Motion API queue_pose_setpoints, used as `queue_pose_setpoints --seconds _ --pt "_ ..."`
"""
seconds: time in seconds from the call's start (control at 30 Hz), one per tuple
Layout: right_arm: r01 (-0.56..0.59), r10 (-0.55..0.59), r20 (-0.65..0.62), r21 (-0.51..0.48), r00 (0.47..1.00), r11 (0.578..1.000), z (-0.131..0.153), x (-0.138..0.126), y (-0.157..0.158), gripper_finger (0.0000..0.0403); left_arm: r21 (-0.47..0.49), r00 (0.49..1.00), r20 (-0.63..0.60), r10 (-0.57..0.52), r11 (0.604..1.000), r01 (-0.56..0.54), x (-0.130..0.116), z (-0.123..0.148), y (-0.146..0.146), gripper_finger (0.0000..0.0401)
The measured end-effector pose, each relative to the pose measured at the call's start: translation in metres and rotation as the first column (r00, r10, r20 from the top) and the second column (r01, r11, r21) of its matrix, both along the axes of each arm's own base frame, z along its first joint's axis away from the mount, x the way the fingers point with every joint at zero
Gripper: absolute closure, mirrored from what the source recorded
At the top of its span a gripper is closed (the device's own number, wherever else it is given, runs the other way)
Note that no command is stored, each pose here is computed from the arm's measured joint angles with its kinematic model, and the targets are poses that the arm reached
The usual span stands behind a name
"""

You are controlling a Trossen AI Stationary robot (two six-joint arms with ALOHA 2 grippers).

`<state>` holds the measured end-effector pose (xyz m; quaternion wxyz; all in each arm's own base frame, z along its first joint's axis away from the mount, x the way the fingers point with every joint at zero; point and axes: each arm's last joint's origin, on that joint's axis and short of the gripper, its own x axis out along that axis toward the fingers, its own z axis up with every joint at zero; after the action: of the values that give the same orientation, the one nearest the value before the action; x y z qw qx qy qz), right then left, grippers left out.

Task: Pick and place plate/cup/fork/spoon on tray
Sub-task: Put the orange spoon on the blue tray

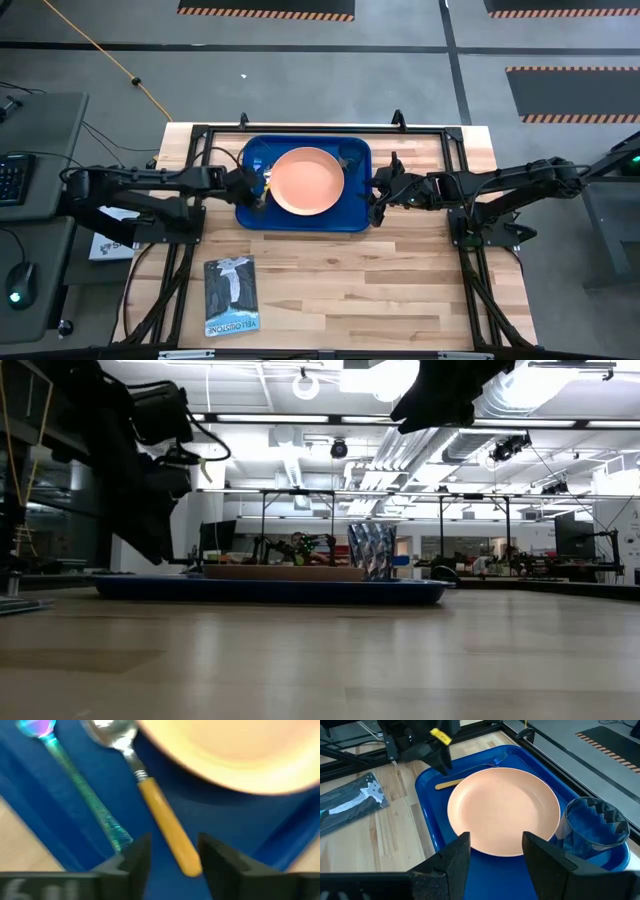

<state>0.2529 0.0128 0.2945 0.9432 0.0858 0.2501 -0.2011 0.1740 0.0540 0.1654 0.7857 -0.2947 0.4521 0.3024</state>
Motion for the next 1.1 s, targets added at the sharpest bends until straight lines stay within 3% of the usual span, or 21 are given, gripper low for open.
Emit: queue_pose_setpoints --seconds 0.13,0.2,0.43,0.57,0.8,1.1 --pt "-0.001 0.001 0.0 -0.001 1.0 1.0 0.0 0.0 0.0 0.023 0.04 0.991 -0.006 -0.136 0.99 0.137 0.005 0.002 -0.012 0.0362" --pt "0.0 0.0 0.001 0.0 1.0 1.0 0.0 0.0 0.0 0.023 0.045 0.973 -0.018 -0.23 0.972 0.23 0.006 0.001 -0.019 0.0388" --pt "0.015 -0.015 0.002 -0.01 1.0 1.0 0.0 0.0 0.0 0.023 0.104 0.848 -0.081 -0.524 0.842 0.53 0.01 0.0 -0.042 0.04" --pt "0.023 -0.023 0.004 -0.015 1.0 1.0 0.0 0.0 -0.001 0.023 0.144 0.806 -0.189 -0.561 0.796 0.588 0.012 -0.009 -0.045 0.0401" --pt "0.024 -0.024 0.004 -0.016 1.0 1.0 0.0 0.0 -0.001 0.023 0.14 0.756 -0.292 -0.586 0.756 0.64 0.021 -0.027 -0.044 0.0401" --pt "0.025 -0.025 0.003 -0.02 1.0 0.999 0.0 0.0 -0.001 0.023 0.163 0.742 -0.325 -0.586 0.738 0.654 0.021 -0.028 -0.042 0.0401"
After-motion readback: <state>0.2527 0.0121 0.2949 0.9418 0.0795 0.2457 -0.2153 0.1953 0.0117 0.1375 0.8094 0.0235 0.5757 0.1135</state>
